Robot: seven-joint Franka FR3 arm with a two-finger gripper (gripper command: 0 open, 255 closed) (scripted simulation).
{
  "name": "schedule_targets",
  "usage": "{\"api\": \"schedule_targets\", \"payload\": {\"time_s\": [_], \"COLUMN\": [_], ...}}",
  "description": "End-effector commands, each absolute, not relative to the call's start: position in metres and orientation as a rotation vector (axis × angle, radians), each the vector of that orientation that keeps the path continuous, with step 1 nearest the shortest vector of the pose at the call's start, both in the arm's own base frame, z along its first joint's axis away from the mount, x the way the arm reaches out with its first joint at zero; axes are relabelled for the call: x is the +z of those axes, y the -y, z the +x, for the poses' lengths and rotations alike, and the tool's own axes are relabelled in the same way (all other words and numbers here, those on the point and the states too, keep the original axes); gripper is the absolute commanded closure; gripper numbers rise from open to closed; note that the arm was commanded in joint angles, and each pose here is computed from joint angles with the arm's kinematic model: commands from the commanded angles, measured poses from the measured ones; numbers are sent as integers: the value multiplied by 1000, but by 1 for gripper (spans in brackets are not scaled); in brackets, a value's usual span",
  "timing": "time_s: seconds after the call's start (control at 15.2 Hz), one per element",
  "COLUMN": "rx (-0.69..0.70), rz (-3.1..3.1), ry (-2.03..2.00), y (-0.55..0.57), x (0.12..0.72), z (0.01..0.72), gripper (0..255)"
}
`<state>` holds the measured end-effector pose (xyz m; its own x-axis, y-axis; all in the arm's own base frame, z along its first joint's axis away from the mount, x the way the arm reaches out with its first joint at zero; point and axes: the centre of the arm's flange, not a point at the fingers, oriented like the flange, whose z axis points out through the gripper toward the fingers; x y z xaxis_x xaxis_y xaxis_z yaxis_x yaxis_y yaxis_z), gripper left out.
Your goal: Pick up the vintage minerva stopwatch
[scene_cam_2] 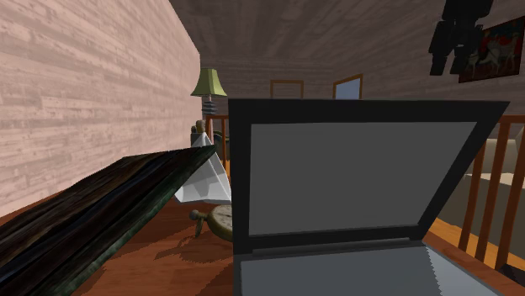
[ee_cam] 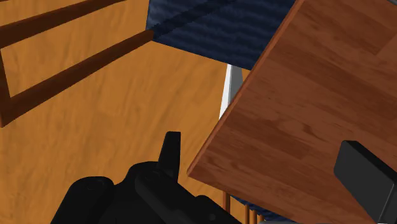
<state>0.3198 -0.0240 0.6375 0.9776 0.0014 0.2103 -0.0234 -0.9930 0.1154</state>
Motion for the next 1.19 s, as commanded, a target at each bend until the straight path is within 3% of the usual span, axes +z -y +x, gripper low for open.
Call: {"api": "schedule_targets", "payload": {"time_s": [0.0,1.12], "rx": [320,184], "rz": [3007,2992], "ry": [17,-299], "y": [24,-153], "x": [638,561], "z": [320,444], "gripper": [0,0]}}
